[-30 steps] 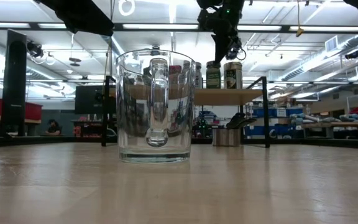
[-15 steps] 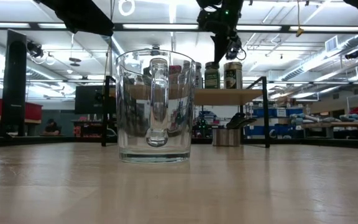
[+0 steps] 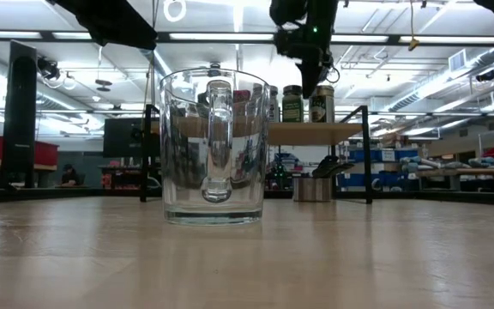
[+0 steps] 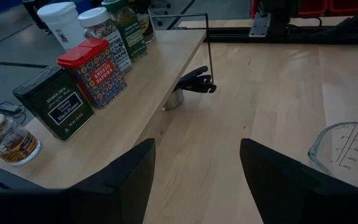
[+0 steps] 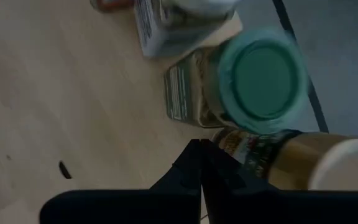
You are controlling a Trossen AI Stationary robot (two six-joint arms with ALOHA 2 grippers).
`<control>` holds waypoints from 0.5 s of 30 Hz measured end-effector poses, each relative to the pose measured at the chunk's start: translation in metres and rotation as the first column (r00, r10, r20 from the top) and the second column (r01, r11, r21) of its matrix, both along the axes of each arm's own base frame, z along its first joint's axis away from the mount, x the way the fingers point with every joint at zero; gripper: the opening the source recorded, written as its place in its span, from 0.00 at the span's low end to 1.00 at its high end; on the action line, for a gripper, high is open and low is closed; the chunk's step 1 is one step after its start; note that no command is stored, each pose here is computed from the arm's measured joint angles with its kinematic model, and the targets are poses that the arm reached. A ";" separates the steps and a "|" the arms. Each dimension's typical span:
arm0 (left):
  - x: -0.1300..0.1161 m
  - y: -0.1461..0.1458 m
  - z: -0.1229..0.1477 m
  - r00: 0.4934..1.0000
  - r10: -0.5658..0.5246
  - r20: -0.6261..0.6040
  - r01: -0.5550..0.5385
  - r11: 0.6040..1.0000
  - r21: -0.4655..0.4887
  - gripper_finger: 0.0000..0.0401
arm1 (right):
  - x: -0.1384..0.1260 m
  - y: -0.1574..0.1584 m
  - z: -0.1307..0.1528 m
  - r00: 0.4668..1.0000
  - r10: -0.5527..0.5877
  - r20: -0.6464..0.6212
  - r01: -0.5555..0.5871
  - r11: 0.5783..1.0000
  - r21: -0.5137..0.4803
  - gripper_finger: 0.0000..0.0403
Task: Shelf spices
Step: Adjust the black seasoning can on the shelf
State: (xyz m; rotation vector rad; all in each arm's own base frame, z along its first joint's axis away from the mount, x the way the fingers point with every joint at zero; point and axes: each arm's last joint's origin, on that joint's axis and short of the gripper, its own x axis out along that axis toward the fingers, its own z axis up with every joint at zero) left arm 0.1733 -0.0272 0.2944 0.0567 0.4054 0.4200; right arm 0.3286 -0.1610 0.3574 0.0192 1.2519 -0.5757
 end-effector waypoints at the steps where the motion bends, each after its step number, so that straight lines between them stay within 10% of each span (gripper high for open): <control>1: 0.000 0.000 0.000 1.000 0.000 0.000 0.000 1.000 0.000 0.60 | 0.001 0.000 -0.004 1.000 0.002 -0.009 -0.002 1.000 0.001 0.00; 15: 0.000 0.001 0.002 0.999 0.026 0.020 -0.026 1.000 0.009 0.60 | 0.018 0.063 0.005 0.994 0.110 0.018 -0.107 0.985 -0.135 0.00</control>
